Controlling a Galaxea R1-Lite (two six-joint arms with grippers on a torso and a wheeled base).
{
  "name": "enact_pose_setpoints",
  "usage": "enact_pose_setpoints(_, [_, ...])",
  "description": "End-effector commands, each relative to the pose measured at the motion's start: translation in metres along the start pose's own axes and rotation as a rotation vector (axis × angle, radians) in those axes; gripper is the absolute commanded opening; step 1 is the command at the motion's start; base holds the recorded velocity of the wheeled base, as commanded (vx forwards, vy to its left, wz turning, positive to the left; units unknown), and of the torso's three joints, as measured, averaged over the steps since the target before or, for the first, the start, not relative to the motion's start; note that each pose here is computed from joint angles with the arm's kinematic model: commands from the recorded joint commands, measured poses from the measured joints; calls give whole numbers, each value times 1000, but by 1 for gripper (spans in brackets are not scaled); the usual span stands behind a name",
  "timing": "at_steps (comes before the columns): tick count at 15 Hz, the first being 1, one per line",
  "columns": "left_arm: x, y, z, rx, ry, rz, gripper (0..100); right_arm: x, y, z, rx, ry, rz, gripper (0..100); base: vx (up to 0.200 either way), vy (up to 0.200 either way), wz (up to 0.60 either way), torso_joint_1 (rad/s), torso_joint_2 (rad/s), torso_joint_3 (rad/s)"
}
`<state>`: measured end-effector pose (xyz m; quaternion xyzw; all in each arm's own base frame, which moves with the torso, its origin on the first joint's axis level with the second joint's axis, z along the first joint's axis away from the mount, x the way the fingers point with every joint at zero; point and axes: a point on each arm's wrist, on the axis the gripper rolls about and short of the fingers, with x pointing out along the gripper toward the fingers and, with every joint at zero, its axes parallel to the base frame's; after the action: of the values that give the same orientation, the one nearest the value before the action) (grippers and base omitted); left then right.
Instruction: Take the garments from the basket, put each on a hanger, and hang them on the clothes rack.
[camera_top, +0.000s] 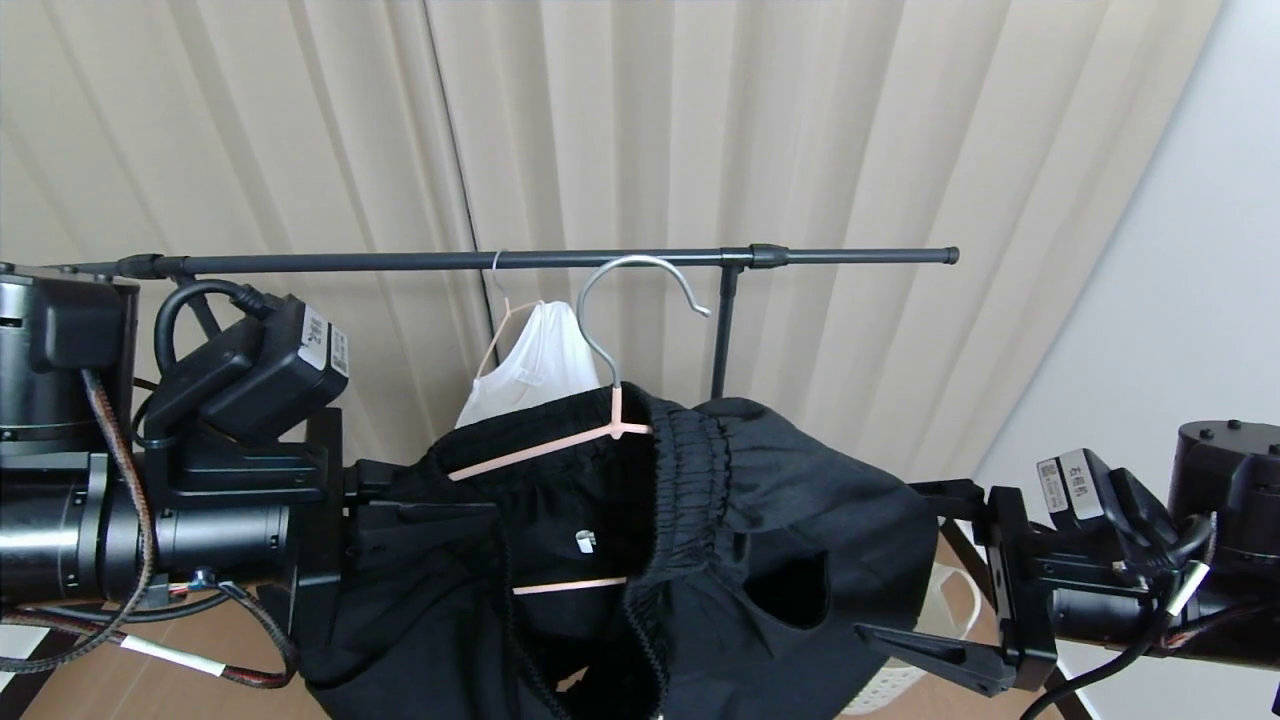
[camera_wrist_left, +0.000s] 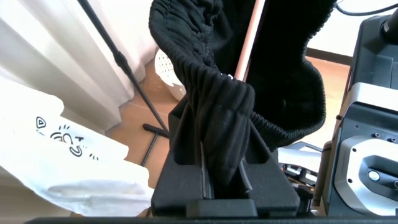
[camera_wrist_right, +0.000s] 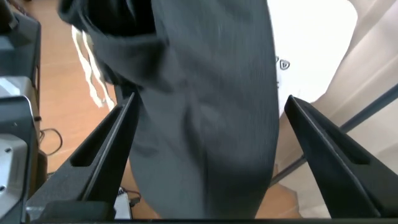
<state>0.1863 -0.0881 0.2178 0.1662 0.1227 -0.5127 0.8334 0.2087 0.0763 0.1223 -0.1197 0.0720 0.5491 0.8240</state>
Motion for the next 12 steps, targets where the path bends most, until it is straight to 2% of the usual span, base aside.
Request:
enact_pose_setpoints(1, [-4,-2,1,4,-8,8,0,8,-5,-12,40,40,7,100,0,0,0,0,0,0])
enact_pose_setpoints(5, [-5,-2,0,3,-7,11,0,15,-10,-23,44,78,-9,100,0,0,0,0,0,0])
enact_pose_setpoints(12, [-13,-6,5,15,-30,25,0,22,-15,-31,31,74,-28,100,0,0,0,0,0,0])
